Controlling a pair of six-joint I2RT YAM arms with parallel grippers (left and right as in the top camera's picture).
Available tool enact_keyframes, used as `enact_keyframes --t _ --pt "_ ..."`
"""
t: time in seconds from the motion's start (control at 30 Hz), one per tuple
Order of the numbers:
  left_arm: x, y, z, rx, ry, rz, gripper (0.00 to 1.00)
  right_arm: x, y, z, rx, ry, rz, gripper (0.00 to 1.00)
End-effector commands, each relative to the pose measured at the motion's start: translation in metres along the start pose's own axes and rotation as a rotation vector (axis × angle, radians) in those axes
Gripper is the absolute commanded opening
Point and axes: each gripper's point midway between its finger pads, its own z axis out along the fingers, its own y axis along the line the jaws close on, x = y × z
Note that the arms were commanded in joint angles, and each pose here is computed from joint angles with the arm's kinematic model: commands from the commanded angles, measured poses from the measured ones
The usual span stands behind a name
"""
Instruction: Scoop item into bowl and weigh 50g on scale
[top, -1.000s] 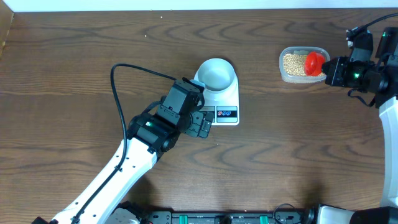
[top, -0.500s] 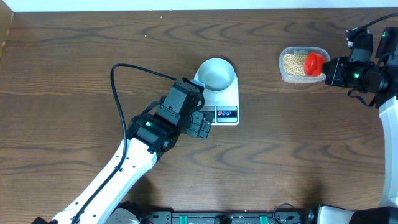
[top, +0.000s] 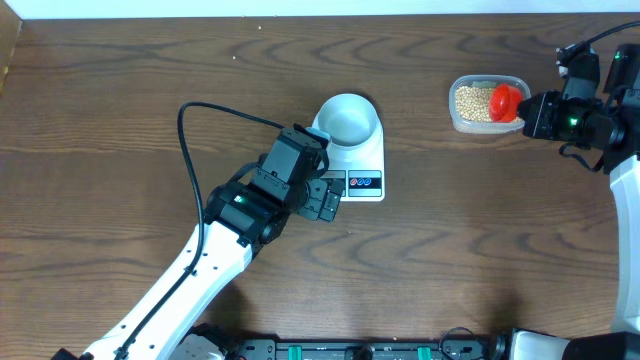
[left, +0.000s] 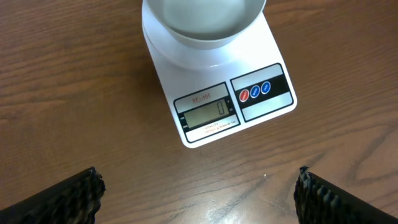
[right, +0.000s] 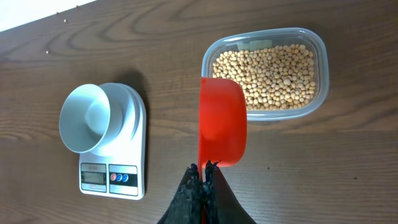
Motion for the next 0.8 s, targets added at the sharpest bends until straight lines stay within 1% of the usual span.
enact_keyframes --t 0.0,0.5,0.77 --pt "-0.0035 -0.0021 -0.0023 0.011 -0.013 0.011 1.00 -0.0058 0.0026 -0.0057 0.000 -0.020 -0.024 0.01" --pt "-0.0004 -0.0016 -0.0016 0.009 0.000 0.010 1.00 -0.0058 0.0026 -0.0057 0.000 -0.020 -0.024 0.01" --pt "-0.0063 -0.0027 -0.0011 0.013 -0.023 0.009 1.00 -0.0076 0.0027 -0.0057 0.000 -0.027 -0.027 0.01"
